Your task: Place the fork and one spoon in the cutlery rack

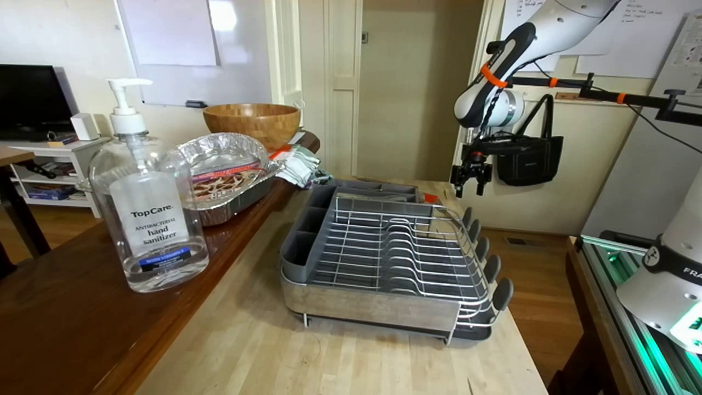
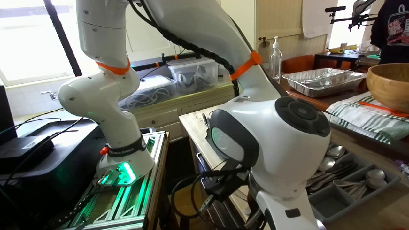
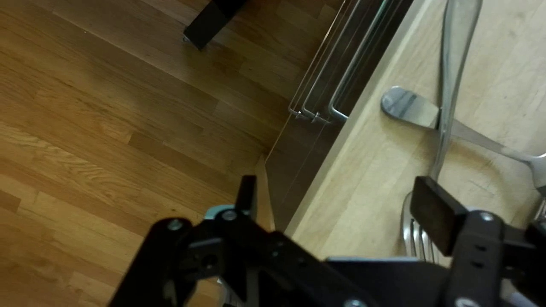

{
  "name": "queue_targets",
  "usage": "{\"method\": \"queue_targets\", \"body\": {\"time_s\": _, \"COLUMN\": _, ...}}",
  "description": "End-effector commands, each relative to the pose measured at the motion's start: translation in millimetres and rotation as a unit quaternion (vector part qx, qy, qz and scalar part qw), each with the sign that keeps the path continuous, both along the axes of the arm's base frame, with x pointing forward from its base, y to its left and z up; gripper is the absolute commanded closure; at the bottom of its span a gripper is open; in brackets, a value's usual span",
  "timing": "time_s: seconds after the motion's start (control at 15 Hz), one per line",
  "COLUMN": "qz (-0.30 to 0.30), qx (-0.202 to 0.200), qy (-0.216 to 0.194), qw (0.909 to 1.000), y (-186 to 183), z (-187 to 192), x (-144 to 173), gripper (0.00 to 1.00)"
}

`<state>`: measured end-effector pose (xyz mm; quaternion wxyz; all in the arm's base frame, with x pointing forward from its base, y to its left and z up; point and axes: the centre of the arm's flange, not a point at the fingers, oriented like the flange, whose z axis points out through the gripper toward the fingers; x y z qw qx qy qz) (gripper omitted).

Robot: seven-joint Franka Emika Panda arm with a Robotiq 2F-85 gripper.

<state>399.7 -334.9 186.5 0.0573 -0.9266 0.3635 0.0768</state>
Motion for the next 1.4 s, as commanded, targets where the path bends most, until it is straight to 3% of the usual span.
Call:
{"method": "queue_targets", "body": {"time_s": 0.0, "qz": 0.003, "qx": -0.017, "qy": 0.006, "qw": 0.9998, "y": -4, "z": -6, "x": 19, "gripper": 0.08}}
{"method": "queue_targets", "body": {"time_s": 0.07, "qz": 0.007, "qx": -0.019, "qy": 0.01, "qw": 0.9997, "y": 4, "z": -4, "x": 32, "gripper": 0.23}}
{"method": "queue_targets", "body": {"time_s": 0.13, "qz": 0.011, "qx": -0.026, "qy": 0.016, "qw": 0.9995, "y": 10, "z": -4, "x": 39, "gripper": 0.28}}
{"method": "queue_targets", "body": {"time_s": 0.2, "qz": 0.017, "qx": -0.035, "qy": 0.021, "qw": 0.999, "y": 17, "z": -3, "x": 48, "gripper": 0.17}}
{"method": "queue_targets", "body": {"time_s": 0.27, "qz": 0.023, "qx": -0.04, "qy": 0.026, "qw": 0.9986, "y": 26, "z": -3, "x": 56, "gripper": 0.2}}
{"method": "queue_targets", "body": {"time_s": 0.33, "qz": 0.029, "qx": -0.047, "qy": 0.029, "qw": 0.998, "y": 35, "z": -1, "x": 62, "gripper": 0.05}}
{"method": "queue_targets", "body": {"time_s": 0.4, "qz": 0.054, "qx": -0.04, "qy": 0.031, "qw": 0.9973, "y": 45, "z": 3, "x": 66, "gripper": 0.04}}
{"method": "queue_targets", "body": {"time_s": 0.47, "qz": 0.037, "qx": -0.037, "qy": 0.017, "qw": 0.9985, "y": 35, "z": 3, "x": 54, "gripper": 0.0}}
{"method": "queue_targets", "body": {"time_s": 0.53, "qz": 0.043, "qx": -0.037, "qy": 0.017, "qw": 0.9982, "y": 42, "z": 3, "x": 59, "gripper": 0.03}}
{"method": "queue_targets", "body": {"time_s": 0.87, "qz": 0.039, "qx": -0.03, "qy": 0.013, "qw": 0.9987, "y": 38, "z": 0, "x": 56, "gripper": 0.0}}
{"method": "queue_targets", "body": {"time_s": 1.33, "qz": -0.047, "qx": -0.041, "qy": -0.027, "qw": 0.9977, "y": 66, "z": -21, "x": 58, "gripper": 0.0}}
